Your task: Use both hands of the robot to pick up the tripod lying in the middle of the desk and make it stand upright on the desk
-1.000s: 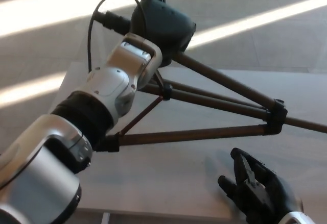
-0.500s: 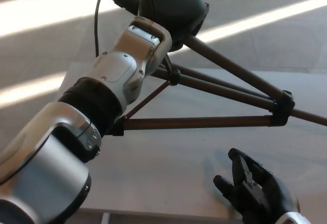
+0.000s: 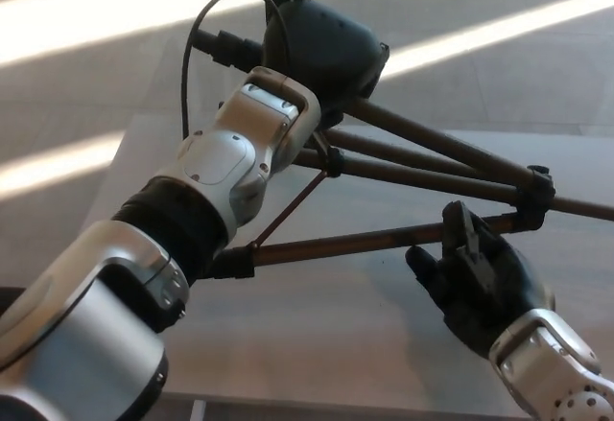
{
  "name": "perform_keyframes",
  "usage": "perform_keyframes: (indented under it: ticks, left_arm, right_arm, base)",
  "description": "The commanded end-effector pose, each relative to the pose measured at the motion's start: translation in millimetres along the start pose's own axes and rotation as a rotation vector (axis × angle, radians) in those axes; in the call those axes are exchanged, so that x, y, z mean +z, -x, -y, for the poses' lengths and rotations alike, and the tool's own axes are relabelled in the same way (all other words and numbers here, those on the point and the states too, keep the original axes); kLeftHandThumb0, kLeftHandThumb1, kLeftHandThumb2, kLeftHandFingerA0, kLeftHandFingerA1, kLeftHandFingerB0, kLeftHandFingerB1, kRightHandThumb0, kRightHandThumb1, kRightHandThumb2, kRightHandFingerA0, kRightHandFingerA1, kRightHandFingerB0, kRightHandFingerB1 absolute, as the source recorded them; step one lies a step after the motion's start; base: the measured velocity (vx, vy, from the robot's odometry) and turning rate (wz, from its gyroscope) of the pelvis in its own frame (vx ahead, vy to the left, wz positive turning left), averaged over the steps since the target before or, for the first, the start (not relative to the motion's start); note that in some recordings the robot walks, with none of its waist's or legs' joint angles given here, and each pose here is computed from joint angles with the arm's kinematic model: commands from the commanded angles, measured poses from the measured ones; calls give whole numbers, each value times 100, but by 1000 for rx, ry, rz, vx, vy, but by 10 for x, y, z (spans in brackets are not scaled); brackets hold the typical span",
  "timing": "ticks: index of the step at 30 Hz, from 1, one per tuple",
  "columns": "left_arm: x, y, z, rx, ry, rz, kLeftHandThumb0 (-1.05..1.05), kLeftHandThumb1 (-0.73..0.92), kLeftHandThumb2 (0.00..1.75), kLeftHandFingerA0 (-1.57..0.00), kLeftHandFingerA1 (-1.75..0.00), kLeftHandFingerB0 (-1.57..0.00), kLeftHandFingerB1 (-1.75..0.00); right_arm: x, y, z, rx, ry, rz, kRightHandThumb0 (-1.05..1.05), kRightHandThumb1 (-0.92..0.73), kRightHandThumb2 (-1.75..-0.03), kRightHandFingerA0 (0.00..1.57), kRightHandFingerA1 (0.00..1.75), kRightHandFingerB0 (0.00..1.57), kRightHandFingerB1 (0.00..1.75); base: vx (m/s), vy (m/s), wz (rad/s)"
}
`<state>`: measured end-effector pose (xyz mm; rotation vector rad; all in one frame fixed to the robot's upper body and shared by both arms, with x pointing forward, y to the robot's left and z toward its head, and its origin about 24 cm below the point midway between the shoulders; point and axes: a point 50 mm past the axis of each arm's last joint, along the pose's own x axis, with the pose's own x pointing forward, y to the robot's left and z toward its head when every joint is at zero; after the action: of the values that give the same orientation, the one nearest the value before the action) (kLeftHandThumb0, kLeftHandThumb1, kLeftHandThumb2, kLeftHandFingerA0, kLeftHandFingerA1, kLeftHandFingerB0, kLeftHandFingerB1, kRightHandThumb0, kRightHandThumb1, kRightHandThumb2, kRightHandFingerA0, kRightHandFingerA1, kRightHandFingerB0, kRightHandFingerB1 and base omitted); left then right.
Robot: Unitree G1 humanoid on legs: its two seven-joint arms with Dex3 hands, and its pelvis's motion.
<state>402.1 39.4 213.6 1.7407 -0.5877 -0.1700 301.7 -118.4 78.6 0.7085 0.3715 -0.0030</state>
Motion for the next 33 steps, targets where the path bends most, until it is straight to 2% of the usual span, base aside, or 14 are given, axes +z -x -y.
perform_keyframes:
  ticks: [1, 3, 4, 5, 6, 7, 8, 19, 20, 22, 26, 27, 28, 33]
  left_arm:
    - [-39, -13, -108, 59, -34, -2, -29, 66, 79, -94, -164, -83, -93]
    - [-54, -14, -125, 67, -39, -2, -30, 66, 81, -95, -166, -83, -96]
    - [-60, -13, -128, 69, -37, -2, -30, 66, 81, -95, -166, -83, -96]
    - [-65, -10, -131, 78, -32, 0, -29, 65, 80, -96, -166, -84, -93]
    - [3, -32, -139, 82, -23, 14, -29, 65, 80, -96, -166, -84, -93]
    - [-3, -28, -147, 98, -5, 22, -33, 52, 101, -121, -132, -85, -92]
    - [-9, -29, -151, 95, -6, 19, -29, 62, 79, -103, -165, -87, -94]
    - [-57, -59, -251, 102, -15, 19, -27, 65, 82, -97, -165, -83, -93]
    - [-75, -60, -266, 110, -46, 20, -30, 59, 84, -106, -164, -86, -104]
    - [-85, -71, -289, 110, -70, 21, -29, 64, 79, -94, -167, -84, -99]
    - [-82, -78, -300, 108, -71, 19, -29, 59, 77, -101, -168, -89, -99]
    - [-85, -84, -308, 109, -71, 21, -34, 50, 101, -118, -130, -83, -92]
    - [-77, -86, -306, 112, -68, 27, -30, 62, 81, -95, -165, -85, -98]
    - [-60, -90, -309, 111, -63, 28, -33, 57, 86, -107, -162, -87, -102]
  right_arm:
    - [-29, -82, -74, 30, -70, -41, -83, -57, -96, 0, 28, 5, 18]
    - [-161, -108, -68, 12, -119, -102, -87, -58, -95, 0, 26, 12, 17]
    - [-199, -118, -58, 15, -120, -119, -77, -71, -63, 0, 27, 3, 26]
    - [-247, -125, -52, 11, -137, -137, -87, -58, -95, 0, 27, 13, 14]
    - [-215, -101, -2, 0, -138, -124, -87, -58, -95, 0, 27, 13, 14]
    - [-307, -108, 4, -22, -140, -169, -87, -59, -97, 1, 29, 12, 16]
    - [-354, -105, 1, -31, -133, -187, -87, -60, -97, 1, 31, 11, 20]
    - [-794, 30, 135, -92, -154, -299, -88, -60, -98, 1, 30, 3, 32]
    - [-840, 52, 155, -95, -164, -303, -79, -74, -62, 1, 45, 10, 31]
    - [-884, 99, 176, -98, -168, -303, -79, -74, -63, 9, 61, 20, 38]
    - [-917, 125, 200, -101, -184, -304, -79, -72, -63, 14, 62, 24, 38]
    - [-917, 115, 204, -99, -191, -299, -83, -59, -78, 16, 62, 20, 43]
    - [-909, 111, 232, -97, -185, -292, -79, -72, -63, 17, 60, 23, 36]
    - [-805, 45, 225, -111, -193, -248, -83, -71, -63, 12, 58, 22, 36]
  base:
    - [0, 0, 0]
    - [0, 0, 0]
    - [0, 0, 0]
    - [0, 0, 0]
    - [0, 0, 0]
    - [0, 0, 0]
    - [0, 0, 0]
    - [0, 0, 0]
    - [0, 0, 0]
    - [0, 0, 0]
    - [0, 0, 0]
    - [0, 0, 0]
    - [0, 0, 0]
    - [0, 0, 0]
